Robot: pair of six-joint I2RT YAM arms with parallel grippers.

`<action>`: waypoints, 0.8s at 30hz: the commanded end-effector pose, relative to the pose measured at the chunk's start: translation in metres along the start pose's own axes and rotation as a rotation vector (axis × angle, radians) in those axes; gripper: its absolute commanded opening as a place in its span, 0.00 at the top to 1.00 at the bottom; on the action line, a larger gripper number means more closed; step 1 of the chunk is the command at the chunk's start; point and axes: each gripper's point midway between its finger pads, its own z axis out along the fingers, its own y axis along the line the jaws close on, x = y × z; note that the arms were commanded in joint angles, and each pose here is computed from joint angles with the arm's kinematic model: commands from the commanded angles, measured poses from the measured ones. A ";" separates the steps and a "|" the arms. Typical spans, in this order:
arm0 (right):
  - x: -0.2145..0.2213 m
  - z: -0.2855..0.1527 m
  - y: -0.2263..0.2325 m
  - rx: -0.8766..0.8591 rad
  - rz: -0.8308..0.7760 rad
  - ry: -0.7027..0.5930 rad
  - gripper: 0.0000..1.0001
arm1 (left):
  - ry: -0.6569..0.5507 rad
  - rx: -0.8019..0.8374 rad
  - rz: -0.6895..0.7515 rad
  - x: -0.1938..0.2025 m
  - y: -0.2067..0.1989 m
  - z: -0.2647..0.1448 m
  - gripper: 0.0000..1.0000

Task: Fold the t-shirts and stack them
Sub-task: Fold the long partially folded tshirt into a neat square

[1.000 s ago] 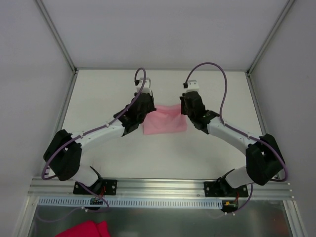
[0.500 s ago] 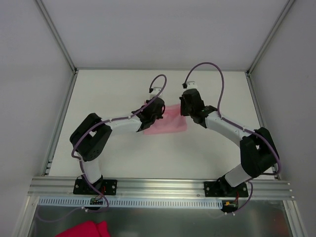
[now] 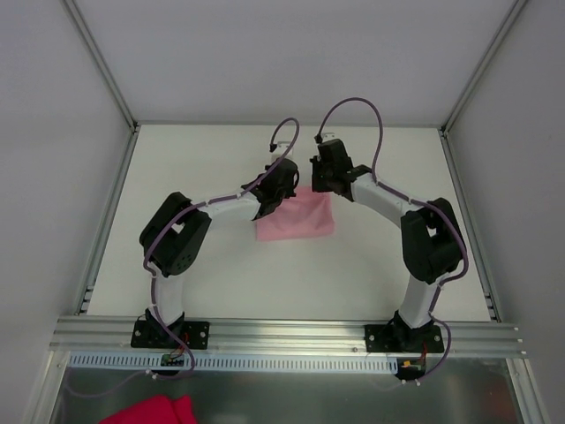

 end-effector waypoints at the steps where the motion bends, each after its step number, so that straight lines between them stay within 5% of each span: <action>1: -0.020 0.003 0.004 -0.034 0.009 -0.005 0.99 | -0.003 0.009 -0.006 -0.011 0.001 0.012 1.00; 11: -0.050 0.027 -0.013 0.005 -0.044 -0.006 0.99 | 0.075 0.026 -0.056 -0.008 0.010 0.040 1.00; 16: -0.078 -0.016 -0.012 0.005 -0.047 -0.117 0.99 | 0.105 0.044 -0.079 -0.006 0.012 0.052 1.00; 24: -0.056 -0.047 0.006 -0.061 -0.054 -0.114 0.99 | 0.147 0.107 -0.159 -0.012 0.015 0.040 1.00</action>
